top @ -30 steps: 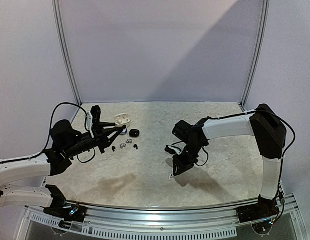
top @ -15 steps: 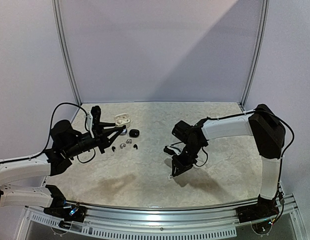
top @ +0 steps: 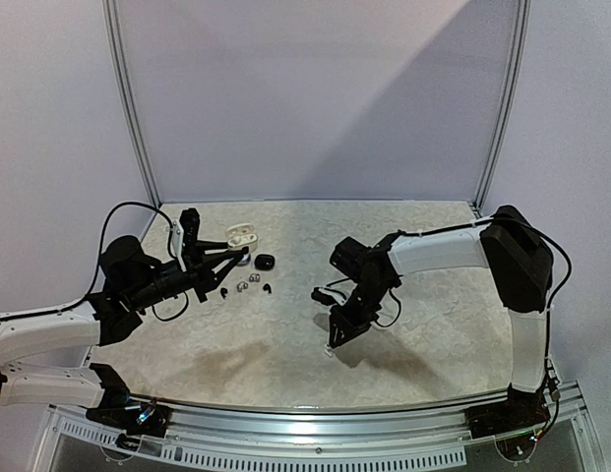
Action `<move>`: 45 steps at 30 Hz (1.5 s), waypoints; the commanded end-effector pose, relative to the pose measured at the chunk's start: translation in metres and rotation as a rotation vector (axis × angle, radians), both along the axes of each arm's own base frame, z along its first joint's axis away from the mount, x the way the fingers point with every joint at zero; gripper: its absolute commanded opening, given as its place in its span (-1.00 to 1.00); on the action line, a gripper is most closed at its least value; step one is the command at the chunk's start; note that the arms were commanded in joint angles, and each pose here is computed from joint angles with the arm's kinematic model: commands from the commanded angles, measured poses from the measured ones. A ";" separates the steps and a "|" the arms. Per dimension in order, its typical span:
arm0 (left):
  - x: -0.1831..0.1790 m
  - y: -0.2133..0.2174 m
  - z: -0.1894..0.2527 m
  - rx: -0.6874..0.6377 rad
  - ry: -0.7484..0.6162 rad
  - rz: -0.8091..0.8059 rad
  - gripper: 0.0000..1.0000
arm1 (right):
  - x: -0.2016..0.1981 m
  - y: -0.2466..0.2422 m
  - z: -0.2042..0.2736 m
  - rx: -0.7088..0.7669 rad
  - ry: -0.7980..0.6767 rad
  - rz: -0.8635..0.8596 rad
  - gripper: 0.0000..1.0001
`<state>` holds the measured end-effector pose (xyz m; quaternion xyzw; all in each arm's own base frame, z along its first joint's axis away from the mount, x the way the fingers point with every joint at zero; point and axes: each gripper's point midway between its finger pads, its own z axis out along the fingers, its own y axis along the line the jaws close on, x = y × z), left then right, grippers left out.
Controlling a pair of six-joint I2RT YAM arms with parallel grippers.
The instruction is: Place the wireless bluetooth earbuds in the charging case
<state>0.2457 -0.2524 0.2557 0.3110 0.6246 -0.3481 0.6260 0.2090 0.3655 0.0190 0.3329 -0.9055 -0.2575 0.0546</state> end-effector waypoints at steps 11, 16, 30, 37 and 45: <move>0.002 0.002 -0.003 0.016 -0.010 0.005 -1.00 | -0.014 0.020 0.000 0.019 -0.018 0.131 -0.45; 0.000 0.002 -0.005 0.016 -0.006 0.000 -1.00 | -0.019 0.024 0.002 0.018 -0.044 0.170 -0.38; -0.004 0.004 -0.007 0.019 -0.007 -0.007 -1.00 | -0.008 0.032 -0.004 -0.054 -0.180 0.199 -0.16; -0.006 0.005 -0.009 0.019 -0.004 -0.007 -1.00 | -0.013 0.035 -0.008 -0.100 -0.218 0.234 -0.22; -0.008 0.007 -0.009 0.018 -0.010 -0.007 -1.00 | -0.017 0.033 -0.014 -0.177 -0.264 0.285 -0.39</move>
